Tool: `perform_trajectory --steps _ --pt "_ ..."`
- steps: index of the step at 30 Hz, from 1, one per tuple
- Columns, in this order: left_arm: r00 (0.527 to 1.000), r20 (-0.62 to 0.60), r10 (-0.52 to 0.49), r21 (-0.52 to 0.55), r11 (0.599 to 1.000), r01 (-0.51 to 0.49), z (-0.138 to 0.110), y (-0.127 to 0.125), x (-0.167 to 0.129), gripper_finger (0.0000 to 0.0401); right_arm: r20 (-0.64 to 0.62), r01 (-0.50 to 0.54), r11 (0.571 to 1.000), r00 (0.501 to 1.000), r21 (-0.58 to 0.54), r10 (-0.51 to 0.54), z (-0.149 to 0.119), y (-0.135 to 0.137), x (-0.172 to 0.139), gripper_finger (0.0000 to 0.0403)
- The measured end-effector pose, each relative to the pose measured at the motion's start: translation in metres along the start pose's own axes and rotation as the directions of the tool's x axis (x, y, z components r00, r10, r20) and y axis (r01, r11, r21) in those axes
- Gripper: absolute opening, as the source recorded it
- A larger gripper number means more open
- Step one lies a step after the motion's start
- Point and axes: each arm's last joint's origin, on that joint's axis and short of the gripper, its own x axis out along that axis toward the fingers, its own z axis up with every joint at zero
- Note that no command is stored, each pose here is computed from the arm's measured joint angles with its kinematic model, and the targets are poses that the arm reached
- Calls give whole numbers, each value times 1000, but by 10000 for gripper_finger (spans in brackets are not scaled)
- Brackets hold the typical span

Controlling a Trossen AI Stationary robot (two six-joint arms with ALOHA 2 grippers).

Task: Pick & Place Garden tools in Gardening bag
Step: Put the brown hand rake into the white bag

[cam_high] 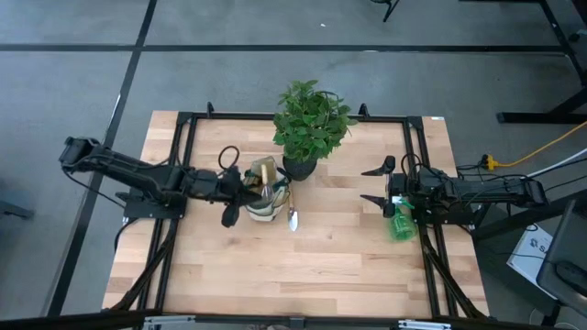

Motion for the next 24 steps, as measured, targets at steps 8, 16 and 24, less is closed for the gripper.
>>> perform_trajectory --steps 8,16,24 --pt "996 -82 16 68 998 -10 -2 13 -2 6 0 1 1000 1000 0 -1 0 0 0 341" --pt "995 -100 -1 99 995 11 3 26 -1 6 0 1 1000 1000 0 -1 0 0 0 341" --pt "989 -145 -27 153 987 50 5 42 -1 6 0 0 1000 1000 0 0 0 0 0 341"
